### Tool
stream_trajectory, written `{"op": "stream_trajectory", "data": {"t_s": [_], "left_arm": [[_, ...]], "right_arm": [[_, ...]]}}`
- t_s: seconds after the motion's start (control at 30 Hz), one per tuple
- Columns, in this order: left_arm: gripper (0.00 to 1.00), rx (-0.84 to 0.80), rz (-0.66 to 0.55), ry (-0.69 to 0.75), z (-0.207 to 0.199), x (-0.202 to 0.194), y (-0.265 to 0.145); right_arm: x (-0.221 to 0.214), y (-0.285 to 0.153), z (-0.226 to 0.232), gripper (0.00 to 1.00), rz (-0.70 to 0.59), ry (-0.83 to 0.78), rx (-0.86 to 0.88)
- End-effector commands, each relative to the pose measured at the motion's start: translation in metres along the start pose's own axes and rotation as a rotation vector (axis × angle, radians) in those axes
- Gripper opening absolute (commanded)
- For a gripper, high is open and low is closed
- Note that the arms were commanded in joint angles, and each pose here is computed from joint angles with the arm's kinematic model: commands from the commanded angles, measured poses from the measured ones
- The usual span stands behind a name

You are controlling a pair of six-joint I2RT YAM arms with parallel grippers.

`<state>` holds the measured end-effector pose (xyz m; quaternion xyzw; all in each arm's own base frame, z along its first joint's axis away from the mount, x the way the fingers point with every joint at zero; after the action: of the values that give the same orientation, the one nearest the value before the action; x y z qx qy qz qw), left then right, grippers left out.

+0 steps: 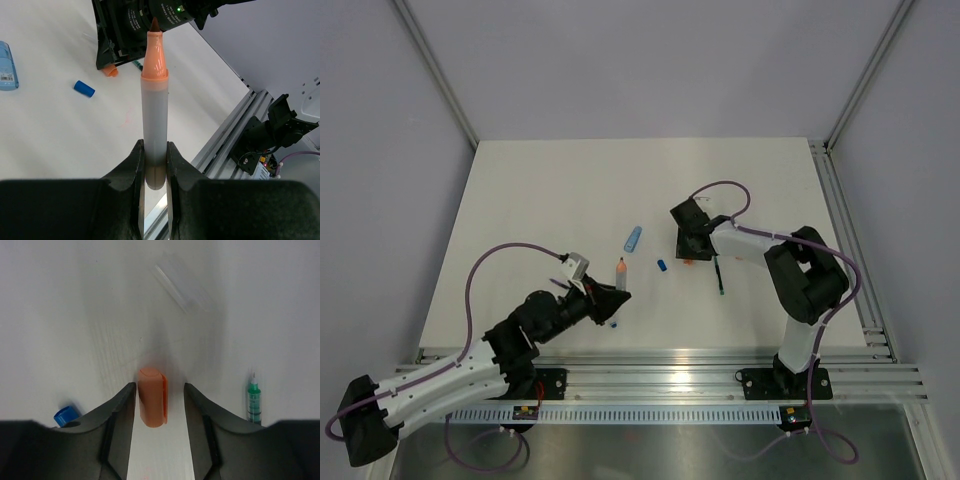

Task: Insert the pens into the pen caps

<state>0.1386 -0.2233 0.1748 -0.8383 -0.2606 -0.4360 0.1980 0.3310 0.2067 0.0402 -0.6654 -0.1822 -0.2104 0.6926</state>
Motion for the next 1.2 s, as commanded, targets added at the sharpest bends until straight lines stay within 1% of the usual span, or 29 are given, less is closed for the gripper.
{"op": "stream_trajectory", "data": {"t_s": [0.0,0.07,0.17,0.33,0.47,0.63,0.7,0.8,0.83,0.97,1.07,1.17], "left_arm": [[0.00,-0.048,-0.063,-0.003,-0.012,0.015,0.004],[0.00,-0.043,-0.061,-0.003,-0.011,0.014,0.004],[0.00,-0.038,-0.056,0.001,-0.009,0.013,0.005],[0.00,-0.038,-0.056,0.001,-0.010,0.013,0.005],[0.00,-0.037,-0.057,0.001,-0.009,0.013,0.005],[0.00,-0.037,-0.052,0.001,-0.009,0.012,0.005],[0.00,-0.039,-0.054,0.001,-0.010,0.013,0.005],[0.00,-0.038,-0.053,0.001,-0.009,0.012,0.005],[0.00,-0.037,-0.054,0.001,-0.009,0.012,0.005],[0.00,-0.036,-0.050,0.001,-0.009,0.012,0.005],[0.00,-0.038,-0.047,0.001,-0.009,0.011,0.006],[0.00,-0.037,-0.046,0.001,-0.009,0.011,0.007]], "right_arm": [[-0.009,-0.015,-0.005,0.52,0.031,-0.062,0.008],[-0.009,-0.017,-0.006,0.54,0.027,-0.040,0.006],[-0.011,-0.017,-0.005,0.54,0.016,-0.025,0.026],[-0.015,-0.005,-0.001,0.48,0.033,-0.025,0.032],[-0.016,0.002,0.004,0.46,0.044,-0.032,0.054],[-0.013,0.003,0.008,0.52,0.057,-0.035,0.120],[-0.014,0.002,0.010,0.52,0.065,-0.039,0.151],[-0.011,-0.001,0.010,0.48,0.061,-0.024,0.174],[-0.010,-0.001,0.008,0.44,0.058,-0.017,0.176],[-0.010,0.001,0.005,0.38,0.056,-0.003,0.159],[-0.012,0.006,-0.002,0.37,0.059,0.004,0.116],[-0.015,0.009,-0.002,0.38,0.065,0.001,0.111]]}}
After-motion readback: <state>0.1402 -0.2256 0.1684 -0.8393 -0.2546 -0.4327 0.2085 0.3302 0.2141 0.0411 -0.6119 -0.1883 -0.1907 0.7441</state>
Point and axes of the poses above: each gripper's point midway between its finger pads, its own y axis out along the fingers, its own z axis along the line the jaws close on, x = y × z, the point moved 3 cm from there along -y, back along the fingers, and after that the axes turned 3 degrees about -y, right-handed, at the moved point
